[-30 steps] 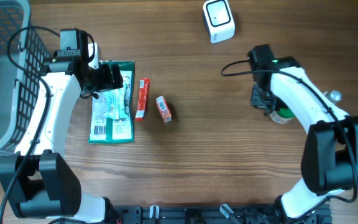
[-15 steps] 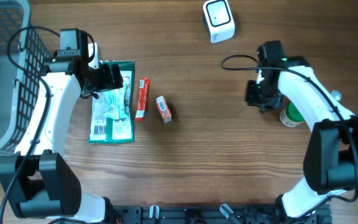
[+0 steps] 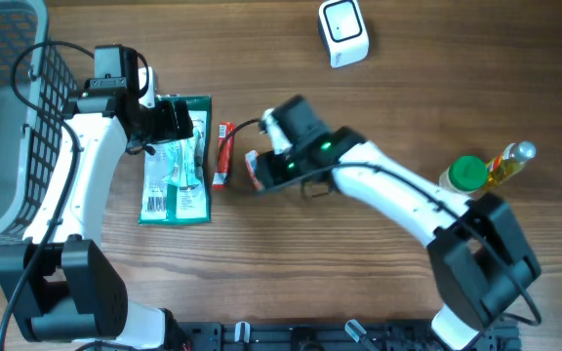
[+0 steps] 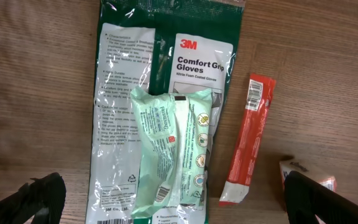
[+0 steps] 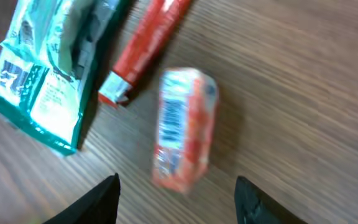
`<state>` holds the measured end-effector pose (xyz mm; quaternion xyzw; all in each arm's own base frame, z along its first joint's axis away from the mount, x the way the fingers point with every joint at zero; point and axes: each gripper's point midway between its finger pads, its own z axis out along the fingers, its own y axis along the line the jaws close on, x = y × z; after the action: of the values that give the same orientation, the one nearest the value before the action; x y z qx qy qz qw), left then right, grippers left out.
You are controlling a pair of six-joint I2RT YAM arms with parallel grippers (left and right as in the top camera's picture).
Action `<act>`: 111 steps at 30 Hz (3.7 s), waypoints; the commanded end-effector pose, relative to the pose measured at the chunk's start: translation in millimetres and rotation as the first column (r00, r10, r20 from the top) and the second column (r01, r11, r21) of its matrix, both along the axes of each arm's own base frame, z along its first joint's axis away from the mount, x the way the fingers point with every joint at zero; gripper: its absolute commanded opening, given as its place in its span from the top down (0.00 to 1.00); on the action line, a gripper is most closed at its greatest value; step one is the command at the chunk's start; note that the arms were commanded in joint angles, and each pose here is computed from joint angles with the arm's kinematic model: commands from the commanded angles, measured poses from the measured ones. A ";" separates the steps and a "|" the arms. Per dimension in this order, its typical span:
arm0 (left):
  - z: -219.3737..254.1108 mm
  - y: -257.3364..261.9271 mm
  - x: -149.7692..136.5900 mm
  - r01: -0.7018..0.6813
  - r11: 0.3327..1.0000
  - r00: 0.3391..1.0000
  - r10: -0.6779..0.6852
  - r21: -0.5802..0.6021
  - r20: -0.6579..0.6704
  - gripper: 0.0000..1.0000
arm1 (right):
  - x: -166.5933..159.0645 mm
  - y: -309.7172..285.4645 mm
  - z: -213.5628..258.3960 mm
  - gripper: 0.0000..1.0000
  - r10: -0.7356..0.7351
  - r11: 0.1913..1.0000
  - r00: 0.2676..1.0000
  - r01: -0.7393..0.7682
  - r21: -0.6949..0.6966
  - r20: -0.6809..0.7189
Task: Scan the item barcode
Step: 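Move the right gripper left over the Kleenex tissue pack, then lower the right gripper and grasp the Kleenex pack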
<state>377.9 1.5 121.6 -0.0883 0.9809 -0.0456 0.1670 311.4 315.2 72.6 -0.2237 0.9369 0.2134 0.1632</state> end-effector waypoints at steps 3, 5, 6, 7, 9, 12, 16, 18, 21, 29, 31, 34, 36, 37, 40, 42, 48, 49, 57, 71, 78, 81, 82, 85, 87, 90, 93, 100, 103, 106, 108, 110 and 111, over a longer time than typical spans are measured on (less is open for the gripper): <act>7.8 2.9 2.2 -0.006 1.000 1.000 0.006 0.007 0.022 0.00 | 9.0 10.2 -7.6 0.38 -0.020 0.992 0.985 0.040 -0.118 0.170; 7.8 2.9 2.2 -0.006 1.000 1.000 0.006 0.007 0.022 0.00 | 9.6 15.8 -11.3 0.38 -0.014 0.991 0.981 0.039 -0.126 0.191; 7.8 2.9 2.2 -0.006 1.000 1.000 0.006 0.007 0.022 0.00 | 8.8 19.0 -15.2 0.38 -0.008 0.992 0.982 0.032 -0.126 0.190; 7.8 2.9 2.2 -0.006 1.000 1.000 0.006 0.007 0.022 0.00 | 8.3 19.7 -19.5 0.38 -0.006 0.991 0.983 0.030 -0.131 0.185; 7.8 2.9 2.2 -0.006 1.000 1.000 0.006 0.007 0.022 0.00 | 6.6 18.5 -34.4 0.43 -0.005 0.988 0.987 0.030 -0.154 0.162; 7.8 2.9 2.2 -0.006 1.000 1.000 0.006 0.007 0.022 0.00 | 4.2 19.2 -42.3 0.49 -0.011 0.987 0.990 0.033 -0.156 0.140; 7.8 2.9 2.2 -0.006 1.000 1.000 0.006 0.007 0.022 0.00 | 4.0 19.4 -42.5 0.66 -0.011 0.987 0.990 0.032 -0.155 0.139; 7.8 2.9 2.2 -0.006 1.000 1.000 0.006 0.007 0.022 0.00 | 4.0 19.4 -42.5 0.71 -0.010 0.987 0.990 0.032 -0.156 0.139; 7.8 2.9 2.2 -0.006 1.000 1.000 0.006 0.007 0.022 0.00 | 9.8 13.6 -40.0 0.80 -0.026 0.983 0.986 0.055 -0.176 0.167; 7.8 2.9 2.2 -0.006 1.000 1.000 0.006 0.007 0.022 0.00 | 22.1 -56.7 23.5 0.87 -0.119 0.899 0.924 0.256 -0.356 0.363; 7.8 2.9 2.2 -0.005 1.000 1.000 0.005 0.007 0.022 0.00 | 18.6 -76.2 18.5 0.83 -0.122 0.861 0.928 0.275 -0.427 0.351; 7.8 2.9 2.2 -0.005 1.000 1.000 0.005 0.007 0.022 0.00 | 19.4 -103.3 8.6 0.83 -0.193 0.820 0.932 0.325 -0.471 0.307; 7.8 2.9 2.2 -0.006 1.000 1.000 0.006 0.007 0.022 0.00 | 24.3 -120.9 4.9 0.86 -0.293 0.793 0.912 0.399 -0.460 0.286; 7.8 2.9 2.2 -0.006 1.000 1.000 0.006 0.007 0.022 0.00 | 24.7 -125.5 3.7 0.87 -0.320 0.786 0.907 0.416 -0.457 0.276; 7.8 3.0 2.2 -0.006 1.000 1.000 0.006 0.008 0.022 0.00 | 24.8 -131.3 1.6 0.86 -0.332 0.784 0.908 0.415 -0.461 0.254; 7.8 2.9 2.2 -0.006 1.000 1.000 0.006 0.007 0.022 0.00 | 22.4 -133.5 -2.2 0.86 -0.329 0.781 0.911 0.411 -0.470 0.249; 7.8 2.9 2.2 -0.006 1.000 1.000 0.006 0.007 0.022 0.00 | 11.9 -141.7 -24.3 0.85 -0.327 0.773 0.916 0.401 -0.491 0.234; 7.8 2.9 2.2 -0.006 1.000 1.000 0.006 0.007 0.022 0.00 | 10.5 -142.8 -28.3 0.85 -0.327 0.773 0.916 0.402 -0.491 0.234; 7.8 2.9 2.2 -0.006 1.000 1.000 0.006 0.007 0.022 0.00 | 8.2 -143.1 -35.7 0.66 -0.325 0.778 0.917 0.398 -0.486 0.230; 7.8 2.9 2.2 -0.006 1.000 1.000 0.006 0.007 0.022 0.00 | -0.9 -94.2 -40.8 0.59 -0.173 0.922 0.981 0.193 -0.337 0.089; 7.8 2.9 2.2 -0.006 1.000 1.000 0.006 0.007 0.022 0.00 | 5.4 -101.1 -40.7 0.58 -0.241 0.917 0.968 0.251 -0.310 0.071; 7.8 2.9 2.2 -0.005 1.000 1.000 0.005 0.007 0.022 0.00 | 11.4 -110.8 -41.5 0.59 -0.300 0.931 0.954 0.285 -0.229 -0.030; 7.8 2.9 2.2 -0.006 1.000 1.000 0.006 0.007 0.022 0.00 | 13.1 -114.4 -41.2 0.59 -0.314 0.934 0.947 0.296 -0.201 -0.066; 7.8 2.9 2.2 -0.006 1.000 1.000 0.006 0.007 0.022 0.00 | 15.4 -127.8 -41.9 0.59 -0.354 0.927 0.928 0.330 -0.180 -0.120; 7.8 2.9 2.2 -0.006 1.000 1.000 0.006 0.007 0.022 0.00 | 13.2 -133.0 -43.8 0.59 -0.381 0.916 0.914 0.353 -0.192 -0.137; 7.8 2.9 2.2 -0.006 1.000 1.000 0.006 0.007 0.022 0.00 | 10.6 -137.3 -47.9 0.62 -0.404 0.904 0.904 0.371 -0.210 -0.141; 7.8 2.9 2.2 -0.005 1.000 1.000 0.005 0.007 0.022 0.00 | 10.0 -140.2 -54.6 0.66 -0.418 0.895 0.897 0.381 -0.231 -0.144; 7.8 2.9 2.2 -0.006 1.000 1.000 0.006 0.007 0.022 0.00 | 8.3 -141.0 -62.8 0.67 -0.427 0.891 0.890 0.382 -0.246 -0.160; 7.8 2.9 2.2 -0.006 1.000 1.000 0.006 0.007 0.022 0.00 | 10.0 -144.4 -63.3 0.67 -0.449 0.881 0.878 0.404 -0.246 -0.165; 7.8 2.9 2.2 -0.006 1.000 1.000 0.006 0.007 0.022 0.00 | 10.9 -146.7 -64.1 0.68 -0.455 0.879 0.874 0.410 -0.245 -0.170; 7.8 2.9 2.2 -0.006 1.000 1.000 0.006 0.007 0.022 0.00 | 10.1 -147.0 -67.2 0.71 -0.456 0.878 0.873 0.408 -0.251 -0.175; 7.8 2.9 2.2 -0.006 1.000 1.000 0.006 0.007 0.022 0.00 | 7.7 -145.5 -72.5 0.72 -0.455 0.879 0.869 0.403 -0.254 -0.195; 7.8 2.9 2.2 -0.005 1.000 1.000 0.005 0.007 0.022 0.00 | 7.2 -142.1 -72.9 0.72 -0.447 0.885 0.870 0.398 -0.240 -0.209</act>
<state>377.9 1.6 121.6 -0.0883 0.9809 -0.0454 0.1670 327.3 170.8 15.2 -0.0055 0.9910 0.0999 0.0891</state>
